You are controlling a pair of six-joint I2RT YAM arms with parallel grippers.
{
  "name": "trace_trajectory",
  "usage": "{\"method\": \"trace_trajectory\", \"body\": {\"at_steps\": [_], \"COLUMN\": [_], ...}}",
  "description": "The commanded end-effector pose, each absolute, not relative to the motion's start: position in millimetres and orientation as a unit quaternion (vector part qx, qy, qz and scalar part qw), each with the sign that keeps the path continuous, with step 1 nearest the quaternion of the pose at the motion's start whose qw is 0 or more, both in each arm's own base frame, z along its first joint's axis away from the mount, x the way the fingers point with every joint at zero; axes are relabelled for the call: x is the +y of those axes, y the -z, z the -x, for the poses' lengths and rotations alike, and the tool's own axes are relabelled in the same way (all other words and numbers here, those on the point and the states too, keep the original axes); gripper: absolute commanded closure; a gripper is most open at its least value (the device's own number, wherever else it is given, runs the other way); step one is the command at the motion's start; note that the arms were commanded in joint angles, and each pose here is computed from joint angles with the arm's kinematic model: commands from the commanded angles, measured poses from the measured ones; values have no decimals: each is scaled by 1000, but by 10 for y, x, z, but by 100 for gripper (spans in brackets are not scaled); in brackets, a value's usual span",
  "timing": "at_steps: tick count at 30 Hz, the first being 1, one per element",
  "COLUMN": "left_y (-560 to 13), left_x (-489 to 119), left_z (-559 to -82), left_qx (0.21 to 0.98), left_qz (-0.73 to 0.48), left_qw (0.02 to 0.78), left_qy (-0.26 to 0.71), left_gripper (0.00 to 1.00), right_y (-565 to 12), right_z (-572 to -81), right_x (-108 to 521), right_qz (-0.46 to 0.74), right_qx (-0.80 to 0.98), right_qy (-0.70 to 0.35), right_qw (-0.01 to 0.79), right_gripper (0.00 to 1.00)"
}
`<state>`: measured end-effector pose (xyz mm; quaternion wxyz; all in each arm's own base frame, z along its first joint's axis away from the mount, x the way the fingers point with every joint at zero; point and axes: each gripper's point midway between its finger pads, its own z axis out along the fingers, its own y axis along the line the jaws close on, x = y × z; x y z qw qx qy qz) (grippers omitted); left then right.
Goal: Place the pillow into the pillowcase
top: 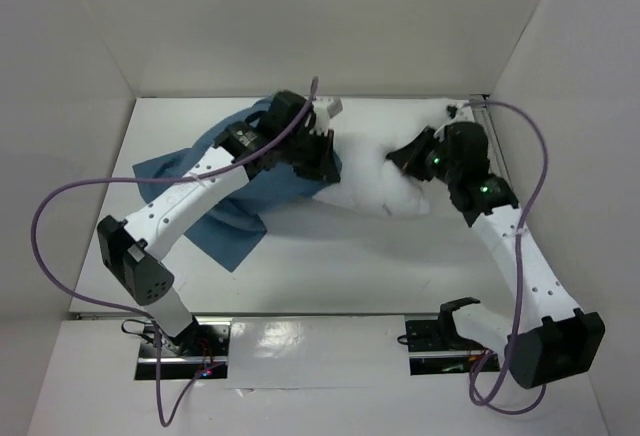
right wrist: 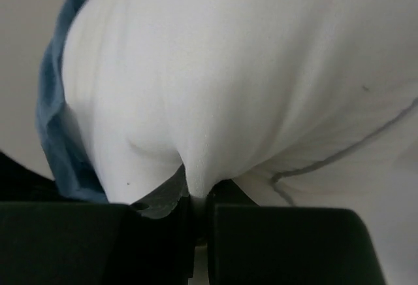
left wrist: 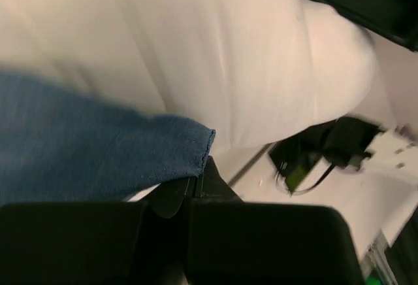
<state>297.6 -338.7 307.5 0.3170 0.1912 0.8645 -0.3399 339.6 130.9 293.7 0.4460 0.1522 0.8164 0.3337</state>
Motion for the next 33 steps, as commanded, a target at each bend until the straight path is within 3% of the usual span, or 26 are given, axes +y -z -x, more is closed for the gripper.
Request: {"method": "trace_trajectory", "body": {"at_steps": [1,6,7,8,9,11,13,14,17,22,26,33], "left_y": [-2649,-2509,-2523,-2542,-2751,-2687,-2954,-3026,-3229,-3191,-2861,-2511], "left_x": [-3821,-3645,-3565,-3513,-3449,-3162,-2939,-2749,-2631,-2147,-1806,-1366], "left_z": [-2616,-2492,-2460,-2502,-2604,-2754,-3014,-3141,-3355,-4077,-4484,-4741], "left_qx": [846,856,865,871,861,891,888,893,883,898,920,927], "left_qz": [-210,-209,-208,-207,-228,-221,-217,-198,-182,-75,-9,51], "left_qw": [208,206,202,213,247,256,302,313,335,381,369,370], "left_qy": [444,425,409,391,381,304,269,255,272,206,129,-11], "left_gripper": [100,99,93,81,54,30,21,21,21,26,26,31], "right_y": [-2066,-1493,-1463,-1412,-1426,-1359,-1422,-1459,-1762,-2034,-2201,-2052], "right_z": [-3014,-2539,-2468,-2436,-2404,-2249,-2229,-2237,-2349,-2676,-3008,-3212], "right_x": [1820,2018,1995,1956,1952,1788,1580,1526,1392,1263,1169,1011], "right_qz": [-153,-142,-135,-130,-105,-87,-73,-72,-84,-121,-156,-155], "right_qx": [856,889,895,902,909,933,944,946,935,916,901,908], "right_qy": [-362,-334,-324,-311,-293,-237,-180,-166,-150,-150,-175,-174], "right_qw": [335,279,274,270,278,257,265,270,311,351,365,349], "right_gripper": [100,100,100,100,100,73,40,20,9,6,6,5]}}
